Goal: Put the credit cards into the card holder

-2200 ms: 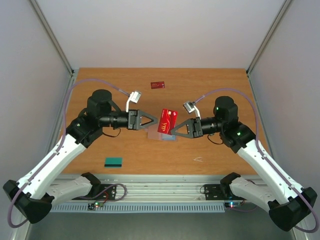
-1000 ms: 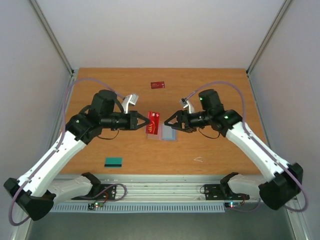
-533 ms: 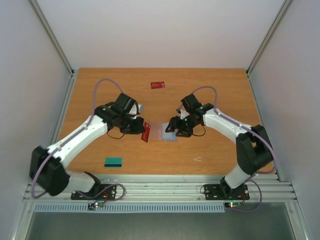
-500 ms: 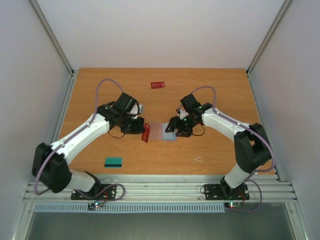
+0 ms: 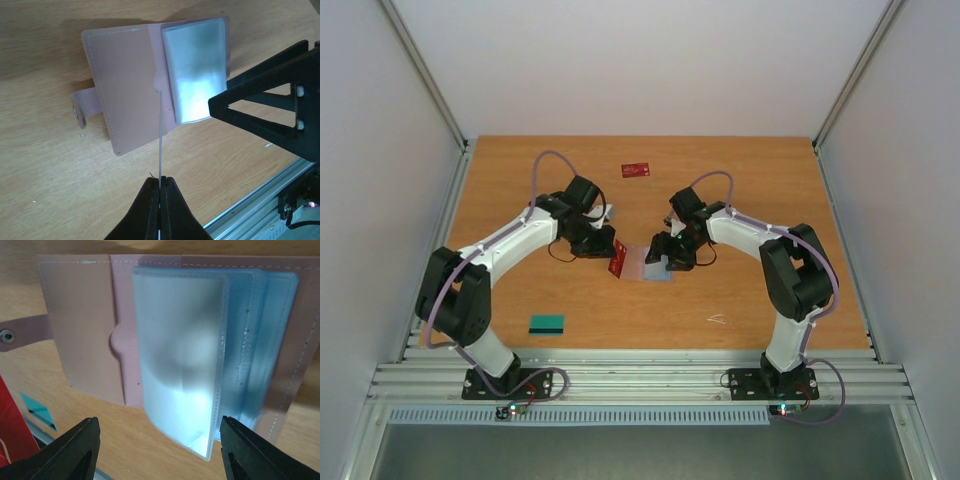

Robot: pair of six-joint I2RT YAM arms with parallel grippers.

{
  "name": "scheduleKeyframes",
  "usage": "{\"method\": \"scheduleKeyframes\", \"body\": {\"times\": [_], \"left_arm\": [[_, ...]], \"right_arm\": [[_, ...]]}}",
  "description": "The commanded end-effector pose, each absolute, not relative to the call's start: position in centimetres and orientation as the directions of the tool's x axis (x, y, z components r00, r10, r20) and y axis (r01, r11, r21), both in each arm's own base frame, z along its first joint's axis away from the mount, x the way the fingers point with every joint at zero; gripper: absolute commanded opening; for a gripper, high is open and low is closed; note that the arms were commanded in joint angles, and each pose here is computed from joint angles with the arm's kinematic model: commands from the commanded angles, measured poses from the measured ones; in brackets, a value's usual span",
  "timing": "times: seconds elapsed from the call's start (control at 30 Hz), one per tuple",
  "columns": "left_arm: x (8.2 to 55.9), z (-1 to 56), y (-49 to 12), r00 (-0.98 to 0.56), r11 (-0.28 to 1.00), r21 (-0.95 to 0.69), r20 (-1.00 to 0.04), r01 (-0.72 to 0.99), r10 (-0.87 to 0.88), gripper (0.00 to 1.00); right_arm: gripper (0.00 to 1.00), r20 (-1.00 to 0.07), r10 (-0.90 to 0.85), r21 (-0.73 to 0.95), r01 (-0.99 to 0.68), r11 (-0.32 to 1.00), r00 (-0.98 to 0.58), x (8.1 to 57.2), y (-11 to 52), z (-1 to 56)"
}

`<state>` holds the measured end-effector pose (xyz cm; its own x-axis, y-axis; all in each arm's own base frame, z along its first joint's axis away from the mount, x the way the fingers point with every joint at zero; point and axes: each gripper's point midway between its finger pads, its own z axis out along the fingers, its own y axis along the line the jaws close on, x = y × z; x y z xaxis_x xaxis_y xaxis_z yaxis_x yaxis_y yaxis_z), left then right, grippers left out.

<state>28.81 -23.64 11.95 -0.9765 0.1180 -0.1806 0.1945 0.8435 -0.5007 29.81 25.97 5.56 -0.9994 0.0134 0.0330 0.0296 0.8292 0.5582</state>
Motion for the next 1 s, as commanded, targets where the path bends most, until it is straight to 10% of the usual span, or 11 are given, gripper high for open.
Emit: {"method": "scheduleKeyframes", "body": {"times": [0.0, 0.97], "left_arm": [[30.0, 12.1, -24.1, -0.966, 0.819, -0.522, -0.216, 0.239, 0.144, 0.00], [29.5, 15.1, -23.3, -0.959, 0.823, -0.515, -0.257, 0.238, 0.117, 0.00]], "right_arm": [[0.67, -0.011, 0.010, 0.546, 0.003, 0.838, -1.000, 31.0, 25.8, 5.7], [0.57, 0.026, -0.079, 0.828, -0.023, 0.560, -0.996, 32.9, 32.6, 8.4]]}}
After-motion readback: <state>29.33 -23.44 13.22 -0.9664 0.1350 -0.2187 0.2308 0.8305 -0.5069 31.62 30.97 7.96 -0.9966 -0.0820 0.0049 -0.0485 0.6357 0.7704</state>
